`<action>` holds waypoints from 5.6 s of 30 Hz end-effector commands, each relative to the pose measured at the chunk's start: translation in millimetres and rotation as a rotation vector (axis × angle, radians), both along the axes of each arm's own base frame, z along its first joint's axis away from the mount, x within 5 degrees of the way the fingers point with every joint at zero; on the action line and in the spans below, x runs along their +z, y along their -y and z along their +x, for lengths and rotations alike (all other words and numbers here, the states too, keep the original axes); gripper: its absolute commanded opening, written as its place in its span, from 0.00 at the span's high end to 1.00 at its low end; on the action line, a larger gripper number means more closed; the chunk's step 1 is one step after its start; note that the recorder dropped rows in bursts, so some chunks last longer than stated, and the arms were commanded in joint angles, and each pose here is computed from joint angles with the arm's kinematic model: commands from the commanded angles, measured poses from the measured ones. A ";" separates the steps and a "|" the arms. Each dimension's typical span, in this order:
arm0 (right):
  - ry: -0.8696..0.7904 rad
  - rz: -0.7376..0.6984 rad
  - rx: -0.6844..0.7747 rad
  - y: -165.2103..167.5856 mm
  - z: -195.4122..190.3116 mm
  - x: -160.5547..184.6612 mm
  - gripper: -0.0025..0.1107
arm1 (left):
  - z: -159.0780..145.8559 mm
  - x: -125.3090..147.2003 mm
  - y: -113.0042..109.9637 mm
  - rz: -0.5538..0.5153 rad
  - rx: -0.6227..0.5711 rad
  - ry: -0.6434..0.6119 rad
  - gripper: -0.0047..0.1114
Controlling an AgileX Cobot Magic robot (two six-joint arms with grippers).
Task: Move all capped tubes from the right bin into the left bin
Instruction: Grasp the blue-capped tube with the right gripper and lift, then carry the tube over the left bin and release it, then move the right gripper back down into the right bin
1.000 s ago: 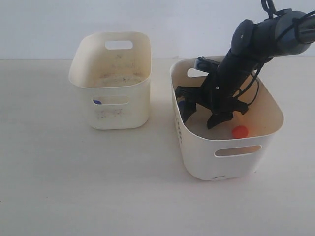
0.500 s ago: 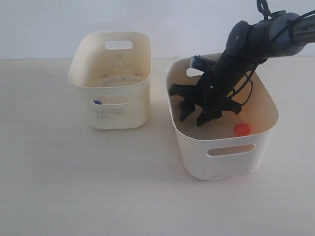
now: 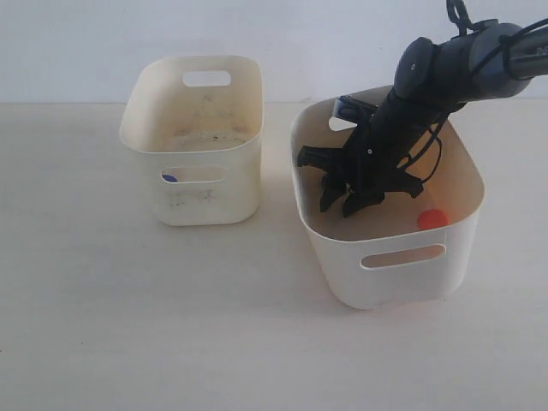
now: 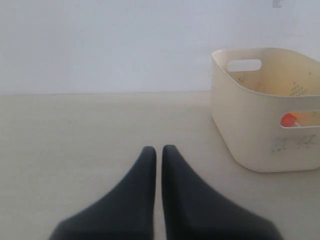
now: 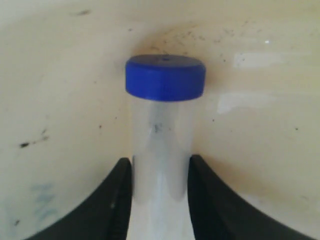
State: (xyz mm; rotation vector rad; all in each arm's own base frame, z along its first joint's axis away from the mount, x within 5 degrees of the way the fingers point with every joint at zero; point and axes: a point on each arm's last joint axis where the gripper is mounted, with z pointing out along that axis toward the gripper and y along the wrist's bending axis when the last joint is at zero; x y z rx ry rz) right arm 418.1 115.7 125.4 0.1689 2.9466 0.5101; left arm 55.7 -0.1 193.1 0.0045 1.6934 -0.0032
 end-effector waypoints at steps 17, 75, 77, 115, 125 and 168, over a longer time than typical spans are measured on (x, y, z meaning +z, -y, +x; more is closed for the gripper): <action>0.030 -0.042 0.053 8.4 -4.7 16.8 0.98 | 0.2 1.7 0.1 -0.016 0.001 0.007 0.92; 0.731 0.257 0.018 12.3 -48.5 234.2 0.98 | 0.2 1.7 0.1 -0.016 0.001 0.007 0.92; 0.798 0.284 0.039 -12.2 -45.3 232.9 0.98 | 0.2 1.7 0.1 -0.016 0.001 0.007 0.92; 0.804 0.055 0.418 -86.4 -50.7 216.8 0.90 | 0.2 1.7 0.1 -0.016 0.001 0.007 0.92; 0.299 -0.463 0.362 -12.6 -76.8 202.6 0.98 | 0.2 1.7 0.1 -0.016 0.001 0.007 0.92; 0.102 -0.551 0.241 -11.3 -24.8 98.0 0.98 | 0.2 1.7 0.1 -0.016 0.001 0.007 0.92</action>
